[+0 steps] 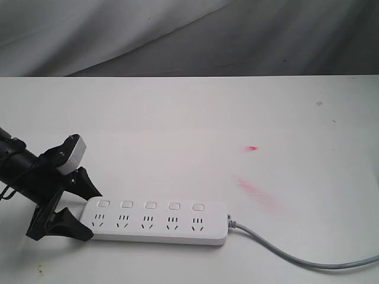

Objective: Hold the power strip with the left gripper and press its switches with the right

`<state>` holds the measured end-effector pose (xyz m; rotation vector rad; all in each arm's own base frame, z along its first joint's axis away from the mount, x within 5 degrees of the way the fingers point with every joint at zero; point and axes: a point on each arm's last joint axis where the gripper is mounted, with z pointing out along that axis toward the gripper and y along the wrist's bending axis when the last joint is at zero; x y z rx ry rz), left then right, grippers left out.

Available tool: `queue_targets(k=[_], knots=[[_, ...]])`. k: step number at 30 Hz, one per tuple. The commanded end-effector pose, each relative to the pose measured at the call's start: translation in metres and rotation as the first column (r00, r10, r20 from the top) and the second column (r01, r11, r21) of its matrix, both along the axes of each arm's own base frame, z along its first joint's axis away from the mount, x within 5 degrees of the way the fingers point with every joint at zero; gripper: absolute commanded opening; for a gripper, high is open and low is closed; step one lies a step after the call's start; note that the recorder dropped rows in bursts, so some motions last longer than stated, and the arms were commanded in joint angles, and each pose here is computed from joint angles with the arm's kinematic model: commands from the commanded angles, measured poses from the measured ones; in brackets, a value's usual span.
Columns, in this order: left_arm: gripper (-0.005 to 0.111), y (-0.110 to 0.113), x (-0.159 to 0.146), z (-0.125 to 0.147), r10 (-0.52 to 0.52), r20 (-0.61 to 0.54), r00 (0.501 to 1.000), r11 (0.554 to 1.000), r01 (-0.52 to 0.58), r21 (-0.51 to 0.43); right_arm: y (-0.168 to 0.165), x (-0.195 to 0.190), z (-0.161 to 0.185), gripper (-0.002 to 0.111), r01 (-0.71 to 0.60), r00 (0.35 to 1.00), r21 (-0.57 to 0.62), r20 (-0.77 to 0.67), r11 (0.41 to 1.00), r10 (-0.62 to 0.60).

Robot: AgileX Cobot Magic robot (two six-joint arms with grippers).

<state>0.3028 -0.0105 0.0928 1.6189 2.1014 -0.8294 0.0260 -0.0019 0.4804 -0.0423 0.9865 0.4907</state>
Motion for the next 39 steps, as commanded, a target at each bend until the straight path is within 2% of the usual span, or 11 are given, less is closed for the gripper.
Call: queue_targets(k=[1,5,11,15,19,21,23,25,27,32,39], knots=[[0.056,0.003,-0.002,-0.007,-0.040,0.007,0.999,0.997,0.040,0.066,-0.004,0.001,-0.001,0.000,0.057,0.998,0.003,-0.005,0.998,-0.057],[0.056,0.003,-0.002,-0.007,-0.040,0.007,0.999,0.997,0.040,0.066,-0.014,-0.002,-0.005,0.000,0.004,0.996,0.212,-0.088,0.977,0.015],[0.056,0.003,-0.002,-0.007,-0.041,0.007,0.999,0.997,0.040,0.067,-0.001,0.003,-0.027,0.000,-0.111,0.980,0.276,-0.129,0.955,0.151],[0.056,0.003,-0.002,-0.007,-0.041,0.007,0.999,0.997,0.040,0.067,0.019,0.019,-0.059,0.000,-0.248,0.902,0.445,-0.218,0.860,0.373],[0.056,0.003,-0.002,-0.007,-0.041,0.007,0.999,0.997,0.040,0.067,0.036,0.028,-0.088,0.000,-0.322,0.833,0.421,-0.300,0.848,0.464],[0.056,0.003,-0.002,-0.007,-0.041,0.007,0.999,0.997,0.040,0.067,0.043,0.031,-0.102,0.000,-0.327,0.835,0.283,-0.361,0.902,0.416],[0.056,0.003,-0.002,-0.007,-0.041,0.007,0.999,0.997,0.040,0.067,0.045,0.034,-0.117,0.000,-0.284,0.861,0.038,-0.429,0.958,0.272],[0.056,0.003,-0.002,-0.007,-0.041,0.007,0.999,0.997,0.040,0.067,0.044,0.038,-0.133,0.000,-0.222,0.869,-0.221,-0.486,0.950,0.090],[0.056,0.003,-0.002,-0.007,-0.041,0.007,0.999,0.997,0.040,0.067,0.036,0.043,-0.146,0.000,-0.145,0.843,-0.336,-0.535,0.931,-0.061],[0.056,0.003,-0.002,-0.007,-0.041,0.007,0.999,0.997,0.040,0.067,0.018,0.048,-0.164,0.000,0.028,0.689,-0.236,-0.700,0.971,-0.190],[0.056,0.003,-0.002,-0.007,-0.041,0.007,0.999,0.997,0.040,0.067,0.013,0.048,-0.169,0.000,0.047,0.660,-0.348,-0.693,0.936,-0.290]])
